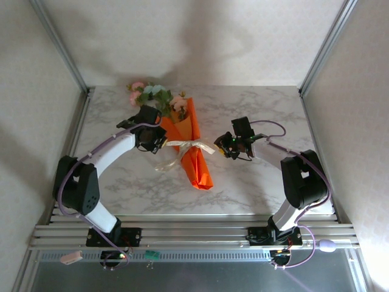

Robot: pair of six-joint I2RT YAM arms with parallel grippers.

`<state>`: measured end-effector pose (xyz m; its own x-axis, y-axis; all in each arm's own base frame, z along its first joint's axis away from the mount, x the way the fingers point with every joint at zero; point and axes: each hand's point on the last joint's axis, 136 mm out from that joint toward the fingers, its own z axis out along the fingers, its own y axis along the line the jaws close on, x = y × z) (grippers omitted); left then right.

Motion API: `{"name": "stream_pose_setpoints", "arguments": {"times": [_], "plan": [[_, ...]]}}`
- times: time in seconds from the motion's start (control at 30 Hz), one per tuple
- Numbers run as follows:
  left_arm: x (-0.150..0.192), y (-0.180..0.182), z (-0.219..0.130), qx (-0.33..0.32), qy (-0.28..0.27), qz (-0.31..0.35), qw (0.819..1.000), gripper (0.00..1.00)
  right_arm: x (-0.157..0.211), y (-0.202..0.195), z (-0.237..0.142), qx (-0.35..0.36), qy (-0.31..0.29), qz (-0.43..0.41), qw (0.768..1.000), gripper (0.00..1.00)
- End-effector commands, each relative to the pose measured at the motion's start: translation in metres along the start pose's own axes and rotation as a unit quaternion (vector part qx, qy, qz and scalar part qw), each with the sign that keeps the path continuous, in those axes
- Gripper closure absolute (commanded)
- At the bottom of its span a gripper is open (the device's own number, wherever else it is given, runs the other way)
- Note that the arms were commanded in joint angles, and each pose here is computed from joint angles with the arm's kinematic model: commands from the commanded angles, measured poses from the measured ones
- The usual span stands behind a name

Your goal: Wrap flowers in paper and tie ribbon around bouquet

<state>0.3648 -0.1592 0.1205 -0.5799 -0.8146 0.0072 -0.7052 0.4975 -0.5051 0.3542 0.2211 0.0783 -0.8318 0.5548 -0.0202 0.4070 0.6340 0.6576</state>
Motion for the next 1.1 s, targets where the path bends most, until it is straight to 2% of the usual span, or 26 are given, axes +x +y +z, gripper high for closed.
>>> {"name": "stream_pose_setpoints", "arguments": {"times": [0.0,0.47,0.8,0.83,0.9,0.93,1.07], "plan": [[-0.007,0.018,-0.009,-0.021,-0.017,0.000,1.000,1.00,-0.007,0.024,-0.006,-0.025,-0.013,-0.017,0.999,0.67],[-0.019,0.048,-0.013,-0.046,-0.032,-0.008,0.998,1.00,-0.016,0.041,0.020,-0.058,0.002,-0.099,0.993,0.67],[-0.030,0.049,-0.014,-0.056,-0.043,-0.006,0.997,1.00,-0.027,0.048,0.028,-0.080,-0.003,-0.102,0.991,0.67],[-0.030,0.046,-0.017,-0.055,-0.048,-0.007,0.997,0.96,-0.028,0.046,0.029,-0.080,-0.002,-0.100,0.992,0.67],[-0.031,0.035,-0.032,-0.040,-0.059,-0.013,0.997,0.74,-0.031,0.046,0.030,-0.086,-0.002,-0.098,0.991,0.67],[-0.028,0.025,-0.042,-0.026,-0.061,-0.015,0.998,0.68,-0.034,0.044,0.030,-0.084,-0.003,-0.096,0.992,0.67],[0.013,-0.029,-0.061,0.049,-0.010,-0.023,0.998,0.56,-0.039,0.039,0.028,-0.084,-0.004,-0.092,0.992,0.67]]}}
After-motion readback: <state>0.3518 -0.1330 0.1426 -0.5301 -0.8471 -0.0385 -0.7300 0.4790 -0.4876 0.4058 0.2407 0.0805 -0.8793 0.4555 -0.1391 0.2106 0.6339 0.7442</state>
